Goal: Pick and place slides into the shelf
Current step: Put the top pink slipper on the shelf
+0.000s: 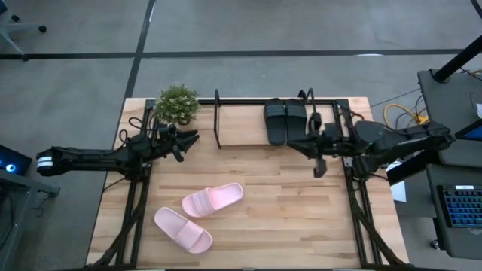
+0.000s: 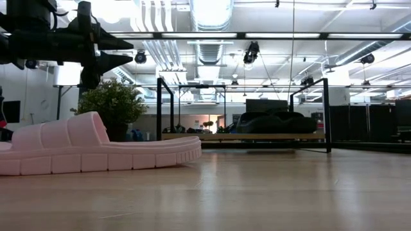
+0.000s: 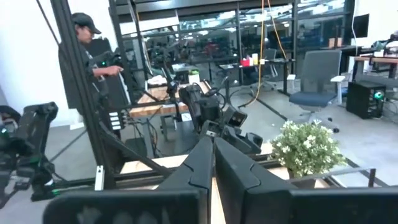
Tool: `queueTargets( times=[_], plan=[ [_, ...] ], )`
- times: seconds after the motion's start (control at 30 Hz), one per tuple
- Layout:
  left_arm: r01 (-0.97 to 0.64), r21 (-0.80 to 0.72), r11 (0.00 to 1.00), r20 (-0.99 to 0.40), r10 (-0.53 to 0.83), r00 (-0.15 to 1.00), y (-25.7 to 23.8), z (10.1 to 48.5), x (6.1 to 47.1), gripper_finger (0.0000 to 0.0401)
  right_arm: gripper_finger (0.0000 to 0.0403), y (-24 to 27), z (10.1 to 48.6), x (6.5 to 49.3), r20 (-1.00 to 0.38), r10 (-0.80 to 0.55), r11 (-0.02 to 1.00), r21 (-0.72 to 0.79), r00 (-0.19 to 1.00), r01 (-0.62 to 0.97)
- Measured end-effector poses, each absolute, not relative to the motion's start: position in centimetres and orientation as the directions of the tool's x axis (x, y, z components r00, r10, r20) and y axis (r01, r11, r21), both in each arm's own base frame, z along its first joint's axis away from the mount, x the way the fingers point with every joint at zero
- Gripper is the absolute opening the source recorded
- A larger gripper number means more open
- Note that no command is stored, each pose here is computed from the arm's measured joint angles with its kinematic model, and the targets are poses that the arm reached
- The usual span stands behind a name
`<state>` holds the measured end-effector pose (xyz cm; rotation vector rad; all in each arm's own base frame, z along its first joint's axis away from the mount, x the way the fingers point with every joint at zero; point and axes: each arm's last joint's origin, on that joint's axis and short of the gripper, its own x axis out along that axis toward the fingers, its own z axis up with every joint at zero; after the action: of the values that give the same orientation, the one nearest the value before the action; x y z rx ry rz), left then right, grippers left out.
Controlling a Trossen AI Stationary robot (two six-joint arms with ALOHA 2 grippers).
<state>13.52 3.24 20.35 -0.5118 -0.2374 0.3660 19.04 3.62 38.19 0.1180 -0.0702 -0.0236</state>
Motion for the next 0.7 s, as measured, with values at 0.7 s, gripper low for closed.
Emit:
queueTargets(
  times=[0.7],
  plan=[
    [-0.282,-0.515,0.809,0.126,0.397,0.909,3.2,20.3,13.5,0.0144,0.0008,3.5,31.5,13.9,0.112,-0.035,0.970,0.243,0.993,0.007]
  ],
)
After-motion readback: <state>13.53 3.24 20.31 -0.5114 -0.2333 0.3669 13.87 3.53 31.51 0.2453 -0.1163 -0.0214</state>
